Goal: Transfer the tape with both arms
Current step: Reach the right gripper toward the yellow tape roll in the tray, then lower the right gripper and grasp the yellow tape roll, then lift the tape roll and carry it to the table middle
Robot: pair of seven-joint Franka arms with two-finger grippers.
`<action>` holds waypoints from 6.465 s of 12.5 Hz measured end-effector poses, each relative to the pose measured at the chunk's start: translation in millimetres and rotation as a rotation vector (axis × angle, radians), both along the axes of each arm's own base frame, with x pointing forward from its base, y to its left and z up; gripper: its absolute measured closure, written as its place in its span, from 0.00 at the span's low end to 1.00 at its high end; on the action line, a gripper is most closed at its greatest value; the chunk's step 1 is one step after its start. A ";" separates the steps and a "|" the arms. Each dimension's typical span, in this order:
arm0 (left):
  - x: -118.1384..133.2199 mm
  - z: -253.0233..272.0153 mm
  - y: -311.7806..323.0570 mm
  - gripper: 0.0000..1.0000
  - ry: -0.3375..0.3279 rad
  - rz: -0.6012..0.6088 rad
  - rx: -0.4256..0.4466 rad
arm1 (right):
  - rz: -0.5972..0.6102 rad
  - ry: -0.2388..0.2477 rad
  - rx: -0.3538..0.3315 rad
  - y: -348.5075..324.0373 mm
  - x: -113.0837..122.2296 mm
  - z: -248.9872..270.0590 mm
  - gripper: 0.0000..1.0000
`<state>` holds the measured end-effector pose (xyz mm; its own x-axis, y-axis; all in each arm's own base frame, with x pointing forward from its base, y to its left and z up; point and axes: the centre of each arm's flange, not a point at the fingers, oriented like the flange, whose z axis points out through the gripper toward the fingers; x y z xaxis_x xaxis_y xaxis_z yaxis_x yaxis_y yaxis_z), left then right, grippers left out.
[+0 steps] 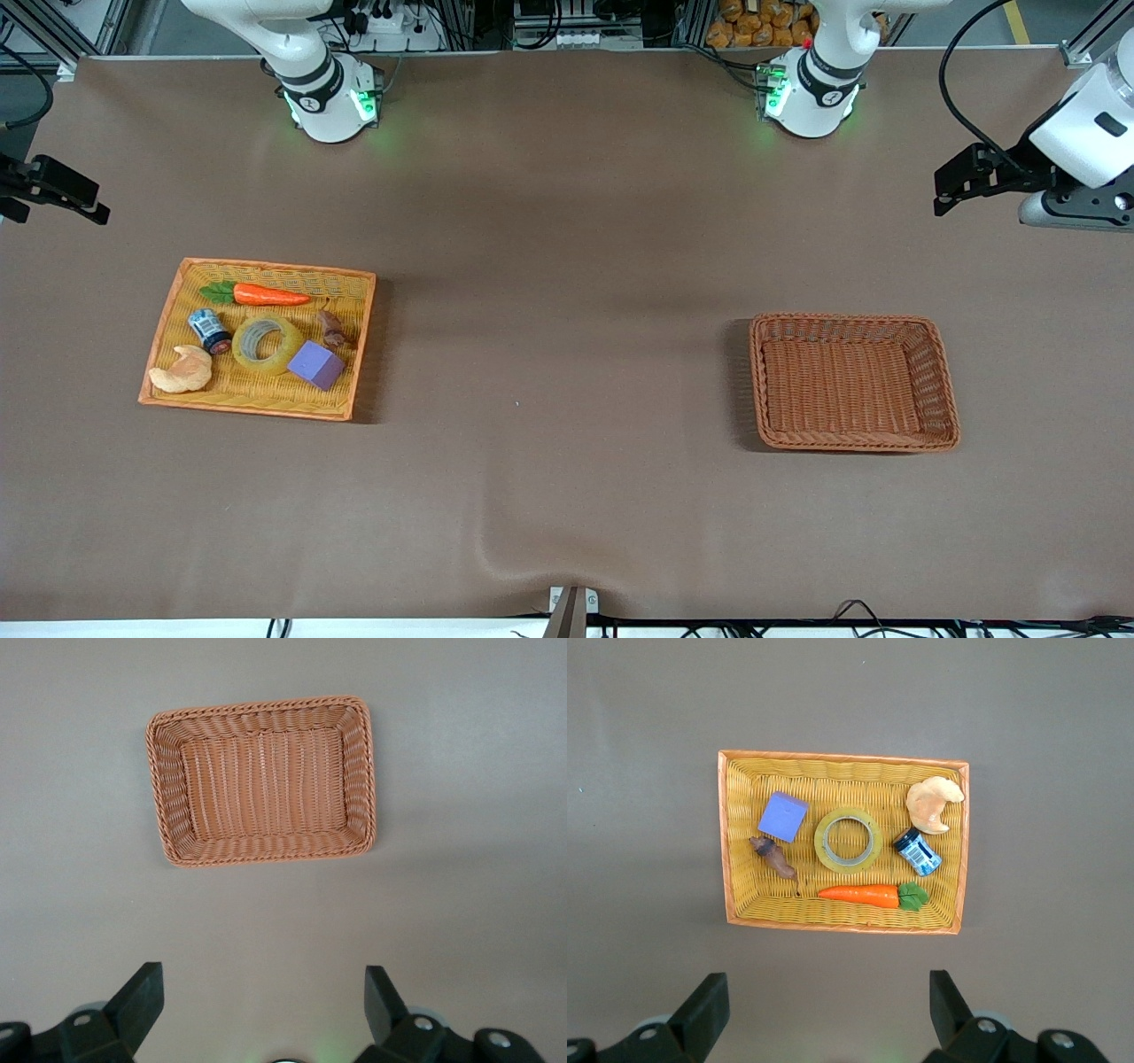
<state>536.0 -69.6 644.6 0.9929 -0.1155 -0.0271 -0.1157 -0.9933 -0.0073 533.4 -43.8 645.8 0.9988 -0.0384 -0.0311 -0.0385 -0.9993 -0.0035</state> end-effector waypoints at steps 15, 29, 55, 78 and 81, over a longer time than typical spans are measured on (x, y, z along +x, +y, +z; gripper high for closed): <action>6.8 -1.6 9.1 0.00 0.002 0.025 -0.043 | 0.243 0.059 0.016 82.4 34.6 -133.8 0.00; 71.5 -136.3 5.2 0.00 0.205 0.071 -0.054 | 0.773 0.053 0.027 19.9 -1.4 -409.7 0.00; 74.5 -123.8 6.3 0.00 0.182 0.072 -0.057 | 0.616 0.230 0.097 209.1 50.2 -225.8 0.77; 74.4 -123.9 6.8 0.00 0.183 0.073 -0.057 | -0.076 -0.056 0.204 654.4 -61.3 -424.6 0.77; 74.4 -123.9 6.8 0.00 0.184 0.073 -0.057 | -0.089 -0.053 0.201 654.1 -61.3 -427.6 0.70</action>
